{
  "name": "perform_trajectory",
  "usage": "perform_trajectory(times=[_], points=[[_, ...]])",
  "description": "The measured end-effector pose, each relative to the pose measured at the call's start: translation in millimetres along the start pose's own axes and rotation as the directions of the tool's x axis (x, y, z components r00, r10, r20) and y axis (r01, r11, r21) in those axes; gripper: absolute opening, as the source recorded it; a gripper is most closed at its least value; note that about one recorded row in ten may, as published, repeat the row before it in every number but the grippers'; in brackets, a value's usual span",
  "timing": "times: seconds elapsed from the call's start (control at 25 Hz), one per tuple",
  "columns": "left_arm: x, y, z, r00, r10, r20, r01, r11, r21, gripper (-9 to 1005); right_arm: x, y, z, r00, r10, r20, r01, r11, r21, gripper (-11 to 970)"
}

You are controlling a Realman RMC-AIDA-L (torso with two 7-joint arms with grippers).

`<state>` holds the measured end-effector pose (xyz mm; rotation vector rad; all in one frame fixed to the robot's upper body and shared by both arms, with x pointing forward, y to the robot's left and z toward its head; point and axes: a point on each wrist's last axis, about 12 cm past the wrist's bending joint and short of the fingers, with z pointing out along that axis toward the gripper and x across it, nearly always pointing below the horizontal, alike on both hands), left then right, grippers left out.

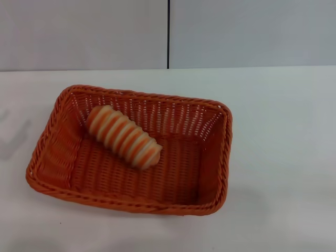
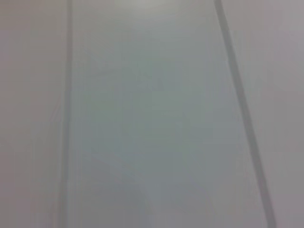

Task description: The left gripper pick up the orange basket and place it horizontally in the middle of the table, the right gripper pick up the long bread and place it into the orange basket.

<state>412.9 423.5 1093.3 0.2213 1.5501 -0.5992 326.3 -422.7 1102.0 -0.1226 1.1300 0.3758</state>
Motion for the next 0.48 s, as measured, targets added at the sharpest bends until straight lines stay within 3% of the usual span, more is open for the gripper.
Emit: perform_trajectory(times=[0.04,0.24,0.48], points=[[2,-1.1,-3,1.000,0.002,0.000,-0.002,1.000,-0.003,655,2,-1.7,-5,1.000,-0.025,0.017,0.024,0.998,0.051,725],[9,-4.2,-9,0.999,-0.001,0.032,0.002,1.000,-0.021,655,6,-5.0,-9,0.998,-0.049,0.033,0.045,0.993,0.112,725],[18,-6.0,-18,0.993,0.078,0.094,-0.069,0.993,-0.094,655,11,-5.4,-12,0.999,-0.039,0.033,0.033,0.987,0.159,725]])
